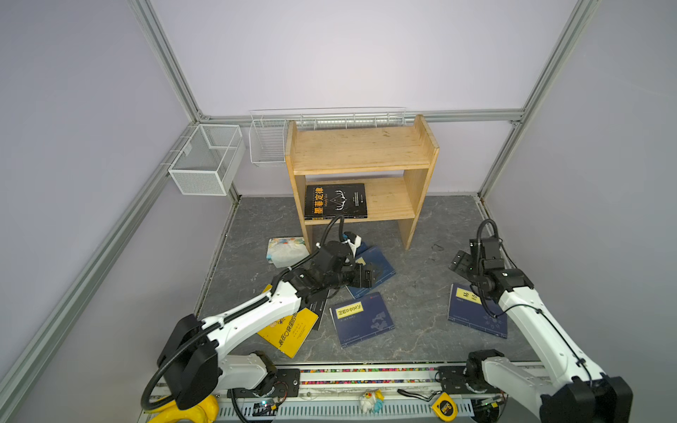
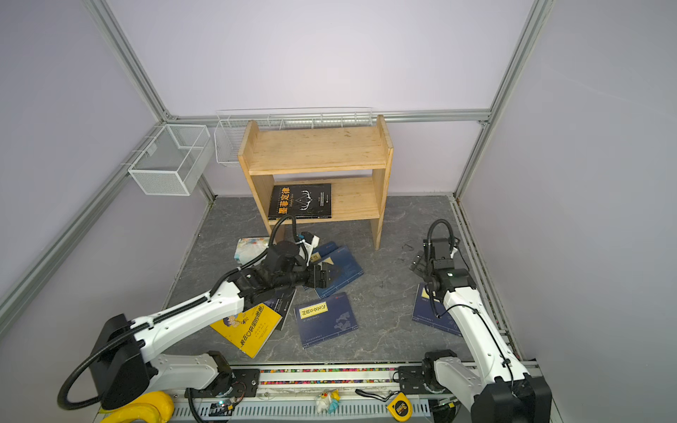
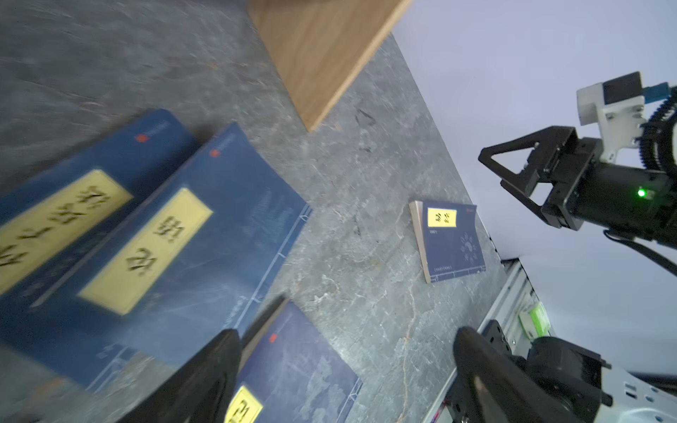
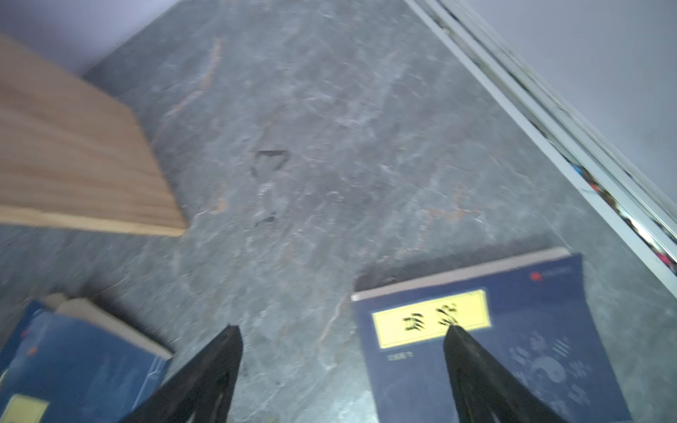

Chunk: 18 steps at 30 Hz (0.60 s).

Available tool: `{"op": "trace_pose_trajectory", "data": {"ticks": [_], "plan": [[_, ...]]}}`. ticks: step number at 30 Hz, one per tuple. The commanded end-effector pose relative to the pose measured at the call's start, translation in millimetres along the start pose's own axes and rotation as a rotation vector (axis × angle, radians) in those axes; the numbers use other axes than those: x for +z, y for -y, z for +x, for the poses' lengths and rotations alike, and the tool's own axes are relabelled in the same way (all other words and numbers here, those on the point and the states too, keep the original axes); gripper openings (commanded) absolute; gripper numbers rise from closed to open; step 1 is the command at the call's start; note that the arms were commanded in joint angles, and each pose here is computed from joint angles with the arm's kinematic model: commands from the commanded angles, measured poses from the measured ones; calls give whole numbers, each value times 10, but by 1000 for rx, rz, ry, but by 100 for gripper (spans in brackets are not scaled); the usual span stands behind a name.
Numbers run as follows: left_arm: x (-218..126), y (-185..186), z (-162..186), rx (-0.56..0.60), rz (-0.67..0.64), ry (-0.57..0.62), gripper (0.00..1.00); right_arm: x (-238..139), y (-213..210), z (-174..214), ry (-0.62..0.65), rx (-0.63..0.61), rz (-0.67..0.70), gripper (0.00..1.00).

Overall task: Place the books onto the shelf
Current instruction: 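Open both grippers and draw them back from the shelf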

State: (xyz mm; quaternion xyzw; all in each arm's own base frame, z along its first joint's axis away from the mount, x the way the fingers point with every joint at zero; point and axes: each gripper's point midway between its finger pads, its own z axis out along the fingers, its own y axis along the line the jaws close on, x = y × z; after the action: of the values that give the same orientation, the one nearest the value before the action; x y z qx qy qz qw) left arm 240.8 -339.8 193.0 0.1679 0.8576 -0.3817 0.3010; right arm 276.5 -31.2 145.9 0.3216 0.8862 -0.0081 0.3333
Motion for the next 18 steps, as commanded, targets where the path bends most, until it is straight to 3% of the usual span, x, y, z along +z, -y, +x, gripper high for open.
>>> {"op": "trace_pose_trajectory", "data": {"ticks": [1,5,8,12,18], "plan": [[232,275,-234,26,90,60,88,98,248,153,-78,139,-26,89],[386,-55,-226,-49,-69,77,86,75,35,182,-97,126,-191,91],[275,-352,-197,-100,-210,106,87,-10,-291,183,-118,73,-371,90],[-177,-1042,-91,-261,-497,153,89,-188,-724,239,-129,-51,-517,90],[-1104,-1931,299,-507,-749,258,89,-416,-1421,750,-203,-249,-619,93]]}}
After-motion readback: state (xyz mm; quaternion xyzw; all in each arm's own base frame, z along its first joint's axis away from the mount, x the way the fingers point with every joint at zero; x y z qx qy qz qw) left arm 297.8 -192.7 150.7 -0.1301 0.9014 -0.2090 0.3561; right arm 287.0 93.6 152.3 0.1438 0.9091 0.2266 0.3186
